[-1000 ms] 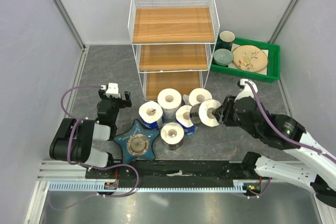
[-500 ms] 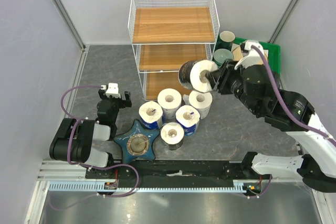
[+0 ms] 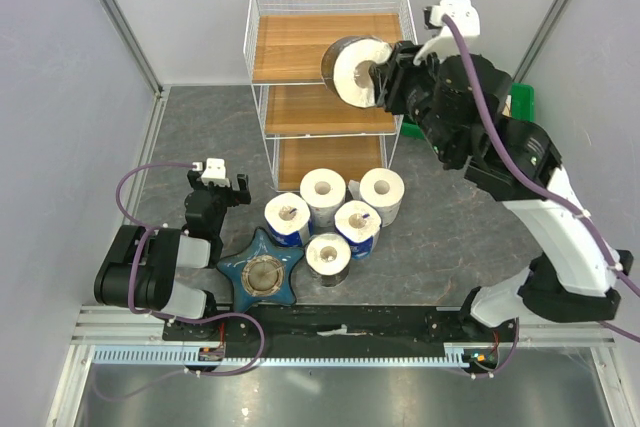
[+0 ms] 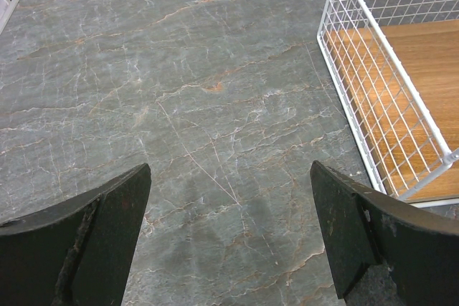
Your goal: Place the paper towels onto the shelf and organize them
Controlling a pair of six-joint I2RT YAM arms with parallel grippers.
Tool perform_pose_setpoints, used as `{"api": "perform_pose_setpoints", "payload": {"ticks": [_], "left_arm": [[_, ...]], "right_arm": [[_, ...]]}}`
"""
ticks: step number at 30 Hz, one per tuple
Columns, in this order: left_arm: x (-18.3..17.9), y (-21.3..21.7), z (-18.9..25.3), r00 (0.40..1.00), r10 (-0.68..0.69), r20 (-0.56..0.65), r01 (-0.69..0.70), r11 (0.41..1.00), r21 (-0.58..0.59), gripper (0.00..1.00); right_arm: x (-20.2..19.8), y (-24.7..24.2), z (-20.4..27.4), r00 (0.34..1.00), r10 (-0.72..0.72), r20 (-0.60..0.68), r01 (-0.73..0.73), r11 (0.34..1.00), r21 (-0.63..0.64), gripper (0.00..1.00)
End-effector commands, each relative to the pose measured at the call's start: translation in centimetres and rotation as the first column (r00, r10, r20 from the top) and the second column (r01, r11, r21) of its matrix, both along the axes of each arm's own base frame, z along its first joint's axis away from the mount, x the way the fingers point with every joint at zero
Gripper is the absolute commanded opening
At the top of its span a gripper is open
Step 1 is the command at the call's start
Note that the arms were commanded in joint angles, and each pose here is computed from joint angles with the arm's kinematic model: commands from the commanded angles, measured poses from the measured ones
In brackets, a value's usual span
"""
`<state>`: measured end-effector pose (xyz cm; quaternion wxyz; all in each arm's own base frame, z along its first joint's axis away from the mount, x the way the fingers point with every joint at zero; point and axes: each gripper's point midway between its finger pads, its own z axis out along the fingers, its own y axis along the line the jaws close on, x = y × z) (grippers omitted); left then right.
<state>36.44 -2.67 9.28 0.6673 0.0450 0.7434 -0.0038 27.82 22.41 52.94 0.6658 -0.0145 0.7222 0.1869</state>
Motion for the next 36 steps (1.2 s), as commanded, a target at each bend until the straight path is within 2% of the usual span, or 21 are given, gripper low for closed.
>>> {"api": "perform_pose_setpoints", "payload": {"ticks": [1, 9, 15, 27, 36], "left_arm": [[0.7, 0.3, 1.5, 0.999, 0.021, 0.042, -0.020, 1.000, -0.020, 1.00], [0.7, 0.3, 1.5, 0.999, 0.021, 0.042, -0.020, 1.000, -0.020, 1.00], [0.7, 0.3, 1.4, 0.999, 0.021, 0.041, -0.020, 1.000, -0.020, 1.00], [0.7, 0.4, 1.5, 0.999, 0.022, 0.042, -0.021, 1.000, -0.020, 0.99], [0.7, 0.3, 1.5, 0.999, 0.021, 0.042, -0.020, 1.000, -0.020, 1.00]], "right_arm": [[0.8, -1.8, 4.9, 0.987, -0.088, 0.134, 0.087, 0.996, 0.014, 0.23], [3.3, -3.0, 6.4, 0.961, -0.193, 0.200, 0.195, 0.981, 0.011, 0.21], [5.6, -3.7, 6.0, 0.946, -0.247, 0.208, 0.257, 0.966, -0.020, 0.23], [9.7, -4.4, 5.3, 0.951, -0.236, 0.201, 0.239, 0.971, 0.009, 0.22], [10.3, -3.5, 3.8, 0.970, -0.179, 0.164, 0.179, 0.984, 0.015, 0.23]]}}
